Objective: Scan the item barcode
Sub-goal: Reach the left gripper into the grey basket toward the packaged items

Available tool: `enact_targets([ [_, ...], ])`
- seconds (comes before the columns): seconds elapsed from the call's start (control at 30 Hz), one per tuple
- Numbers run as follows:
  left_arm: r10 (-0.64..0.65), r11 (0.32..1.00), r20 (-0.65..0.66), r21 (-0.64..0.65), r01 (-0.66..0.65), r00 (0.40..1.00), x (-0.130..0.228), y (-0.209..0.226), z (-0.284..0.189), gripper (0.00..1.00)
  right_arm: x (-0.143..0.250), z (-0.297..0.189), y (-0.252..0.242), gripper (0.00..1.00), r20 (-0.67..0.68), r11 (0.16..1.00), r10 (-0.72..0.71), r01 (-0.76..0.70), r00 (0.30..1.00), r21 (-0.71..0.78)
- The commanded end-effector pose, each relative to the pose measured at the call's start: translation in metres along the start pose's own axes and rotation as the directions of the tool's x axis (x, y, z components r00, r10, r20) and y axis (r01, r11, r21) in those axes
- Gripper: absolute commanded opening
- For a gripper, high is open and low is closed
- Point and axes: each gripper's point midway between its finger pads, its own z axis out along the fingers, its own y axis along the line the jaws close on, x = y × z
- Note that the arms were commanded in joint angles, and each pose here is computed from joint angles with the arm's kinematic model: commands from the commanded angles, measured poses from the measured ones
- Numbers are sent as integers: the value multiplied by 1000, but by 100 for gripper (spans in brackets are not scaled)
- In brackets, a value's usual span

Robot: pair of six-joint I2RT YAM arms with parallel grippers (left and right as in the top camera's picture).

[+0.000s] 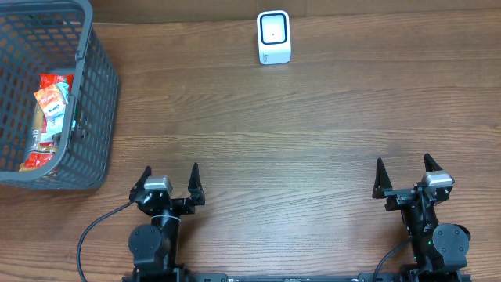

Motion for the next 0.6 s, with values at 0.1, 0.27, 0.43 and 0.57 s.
enact_targets([
  [0.1, -114, 992, -155, 42, 122, 981, -19, -17, -26, 100, 2, 0, -3, 100, 2, 1000, -1, 1, 1000, 16],
  [0.27, -156, 978, -253, 99, 186, 955, -64, -38, -49, 100, 2, 0, -3, 100, 2, 1000, -1, 1, 1000, 16],
  [0.43, -134, 983, -376, 66, 171, 917, -107, -41, -54, 100, 2, 0, -3, 100, 2, 1000, -1, 1, 1000, 16],
  [0.57, -110, 991, -543, 8, 136, 833, -141, -38, -56, 100, 2, 0, -3, 100, 2, 1000, -1, 1, 1000, 16],
])
